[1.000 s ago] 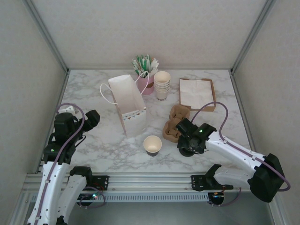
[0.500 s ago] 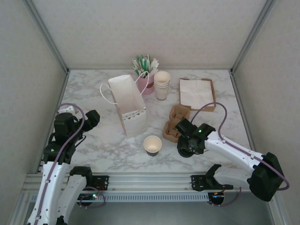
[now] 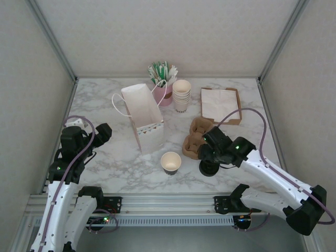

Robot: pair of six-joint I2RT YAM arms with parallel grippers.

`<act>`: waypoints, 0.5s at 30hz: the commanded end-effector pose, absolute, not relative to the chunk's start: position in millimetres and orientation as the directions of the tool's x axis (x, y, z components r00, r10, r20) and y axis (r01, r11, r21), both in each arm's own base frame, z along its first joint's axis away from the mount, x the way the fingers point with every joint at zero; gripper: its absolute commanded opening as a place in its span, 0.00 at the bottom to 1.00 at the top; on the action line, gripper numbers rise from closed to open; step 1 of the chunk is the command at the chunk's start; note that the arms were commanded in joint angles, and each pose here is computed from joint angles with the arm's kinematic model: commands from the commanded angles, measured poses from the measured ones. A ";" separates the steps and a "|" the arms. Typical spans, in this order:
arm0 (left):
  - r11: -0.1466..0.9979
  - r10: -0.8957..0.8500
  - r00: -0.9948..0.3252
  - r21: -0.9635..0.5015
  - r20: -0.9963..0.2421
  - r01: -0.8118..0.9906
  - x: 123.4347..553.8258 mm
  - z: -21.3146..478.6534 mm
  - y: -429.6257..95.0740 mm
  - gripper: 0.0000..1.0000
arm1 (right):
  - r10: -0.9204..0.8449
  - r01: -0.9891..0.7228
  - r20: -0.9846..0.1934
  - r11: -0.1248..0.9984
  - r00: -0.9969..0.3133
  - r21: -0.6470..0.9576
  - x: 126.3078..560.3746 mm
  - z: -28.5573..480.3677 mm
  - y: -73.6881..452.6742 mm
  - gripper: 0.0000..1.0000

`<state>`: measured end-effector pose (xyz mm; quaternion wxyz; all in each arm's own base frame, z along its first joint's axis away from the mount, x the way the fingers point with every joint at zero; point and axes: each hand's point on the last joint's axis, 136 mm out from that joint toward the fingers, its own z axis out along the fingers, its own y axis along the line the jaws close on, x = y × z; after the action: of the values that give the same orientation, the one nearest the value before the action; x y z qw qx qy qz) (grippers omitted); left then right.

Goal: Pack the takeout coffee

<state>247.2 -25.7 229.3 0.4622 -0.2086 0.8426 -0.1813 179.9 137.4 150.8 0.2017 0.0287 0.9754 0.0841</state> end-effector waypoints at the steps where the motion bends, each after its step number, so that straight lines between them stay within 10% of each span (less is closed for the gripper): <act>1: 0.847 -0.520 -0.483 -0.500 -0.705 -0.183 246.6 232.6 -26.1 0.89 | 0.023 -0.070 -0.416 0.976 -0.909 0.207 181.7 171.1 155.4 0.73; 15: 0.848 -0.519 -0.485 -0.497 -0.704 -0.187 246.3 231.3 -25.5 0.90 | -0.398 -0.475 -0.402 0.873 -0.824 0.109 146.5 194.5 264.6 0.74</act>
<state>247.2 -25.7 229.2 0.4621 -0.2086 0.8427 -0.1812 154.7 261.9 197.8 0.1972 -0.1905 0.9527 0.1309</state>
